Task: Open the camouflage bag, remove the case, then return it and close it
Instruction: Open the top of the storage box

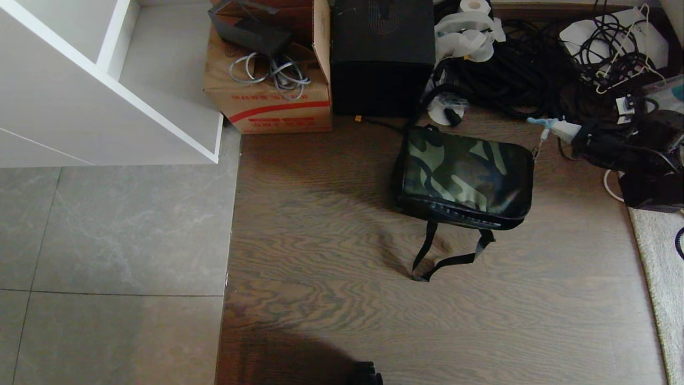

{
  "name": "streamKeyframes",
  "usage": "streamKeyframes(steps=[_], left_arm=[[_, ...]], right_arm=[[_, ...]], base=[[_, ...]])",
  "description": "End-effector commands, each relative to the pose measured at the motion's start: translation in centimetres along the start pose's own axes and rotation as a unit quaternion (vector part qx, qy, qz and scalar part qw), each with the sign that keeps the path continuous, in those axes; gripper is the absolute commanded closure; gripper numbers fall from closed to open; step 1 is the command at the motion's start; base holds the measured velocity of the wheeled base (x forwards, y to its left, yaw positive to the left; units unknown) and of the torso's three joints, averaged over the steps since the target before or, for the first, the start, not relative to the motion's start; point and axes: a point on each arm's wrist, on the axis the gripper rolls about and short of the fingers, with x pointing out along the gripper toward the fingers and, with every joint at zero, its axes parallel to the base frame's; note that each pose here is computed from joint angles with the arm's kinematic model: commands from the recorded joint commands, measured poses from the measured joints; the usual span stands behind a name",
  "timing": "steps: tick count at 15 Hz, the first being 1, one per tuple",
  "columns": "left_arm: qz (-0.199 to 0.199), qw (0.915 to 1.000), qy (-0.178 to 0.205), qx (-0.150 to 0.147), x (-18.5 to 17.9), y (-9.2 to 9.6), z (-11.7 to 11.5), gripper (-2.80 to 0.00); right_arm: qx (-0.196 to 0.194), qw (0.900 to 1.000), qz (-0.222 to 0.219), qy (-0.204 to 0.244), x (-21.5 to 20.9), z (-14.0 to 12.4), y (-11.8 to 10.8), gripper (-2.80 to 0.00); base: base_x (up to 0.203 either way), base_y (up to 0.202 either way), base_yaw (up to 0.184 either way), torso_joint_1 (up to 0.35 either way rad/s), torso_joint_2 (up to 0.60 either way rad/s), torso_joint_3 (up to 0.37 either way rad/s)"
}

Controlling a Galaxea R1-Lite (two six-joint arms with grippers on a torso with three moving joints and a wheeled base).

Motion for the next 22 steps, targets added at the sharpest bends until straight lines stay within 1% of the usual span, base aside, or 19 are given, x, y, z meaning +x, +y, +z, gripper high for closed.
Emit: streamKeyframes(steps=[1,6,7,11,12,13,14,16,17,18,19,20,22], left_arm=[[0.001,1.0000,0.004,0.000,0.1,0.0,-0.3,0.00],[0.001,1.0000,0.004,0.000,0.1,0.0,-0.3,0.00],[0.001,1.0000,0.004,0.000,0.1,0.0,-0.3,0.00],[0.000,1.0000,0.004,0.000,0.1,0.0,-0.3,0.00],[0.001,1.0000,0.004,0.000,0.1,0.0,-0.3,0.00],[0.000,1.0000,0.004,0.000,0.1,0.0,-0.3,0.00],[0.000,1.0000,0.004,0.000,0.1,0.0,-0.3,0.00],[0.001,1.0000,0.004,0.000,0.1,0.0,-0.3,0.00],[0.001,1.0000,0.004,0.000,0.1,0.0,-0.3,0.00],[0.001,1.0000,0.004,0.000,0.1,0.0,-0.3,0.00],[0.000,1.0000,0.004,0.000,0.1,0.0,-0.3,0.00],[0.000,1.0000,0.004,0.000,0.1,0.0,-0.3,0.00],[0.001,1.0000,0.005,0.000,0.1,0.0,-0.3,0.00]], right_arm=[[0.006,1.000,0.006,-0.001,0.0,-0.1,0.0,0.00],[0.004,1.000,0.005,0.000,0.0,-0.2,-0.2,0.00],[0.006,1.000,0.003,0.001,0.0,-0.3,-0.3,-2.80],[-0.014,1.000,-0.003,-0.001,-0.2,-0.7,-0.7,-2.80],[-0.024,1.000,-0.005,0.000,-0.6,-0.4,-0.9,-2.80],[-0.021,1.000,-0.010,0.001,-1.0,-0.3,-1.0,-2.80],[-0.008,1.000,-0.020,0.010,-1.6,-0.7,-1.4,-2.80],[0.021,0.999,-0.029,0.039,-3.0,-1.7,-1.3,-2.80],[0.028,0.998,-0.029,0.055,-3.6,-2.2,-1.1,-2.80],[0.025,0.997,-0.030,0.069,-4.2,-2.5,-0.6,-2.80],[0.027,0.996,-0.032,0.080,-4.7,-2.5,0.3,-2.80],[0.042,0.994,-0.040,0.090,-5.0,-2.8,0.7,-2.80],[0.084,0.988,-0.059,0.113,-5.6,-4.3,1.2,-2.80]], base=[[0.000,0.000,0.000,0.000,0.00,0.000],[0.000,0.000,0.000,0.000,0.00,0.000],[0.000,0.000,0.000,0.000,0.00,0.000],[0.000,0.000,0.000,0.000,0.00,0.000],[0.000,0.000,0.000,0.000,0.00,0.000],[0.000,0.000,0.000,0.000,0.00,0.000],[0.000,0.000,0.000,0.000,0.00,0.000],[0.000,0.000,0.000,0.000,0.00,0.000],[0.000,0.000,0.000,0.000,0.00,0.000],[0.000,0.000,0.000,0.000,0.00,0.000],[0.000,0.000,0.000,0.000,0.00,0.000],[0.000,0.000,0.000,0.000,0.00,0.000],[0.000,0.000,0.000,0.000,0.00,0.000]])
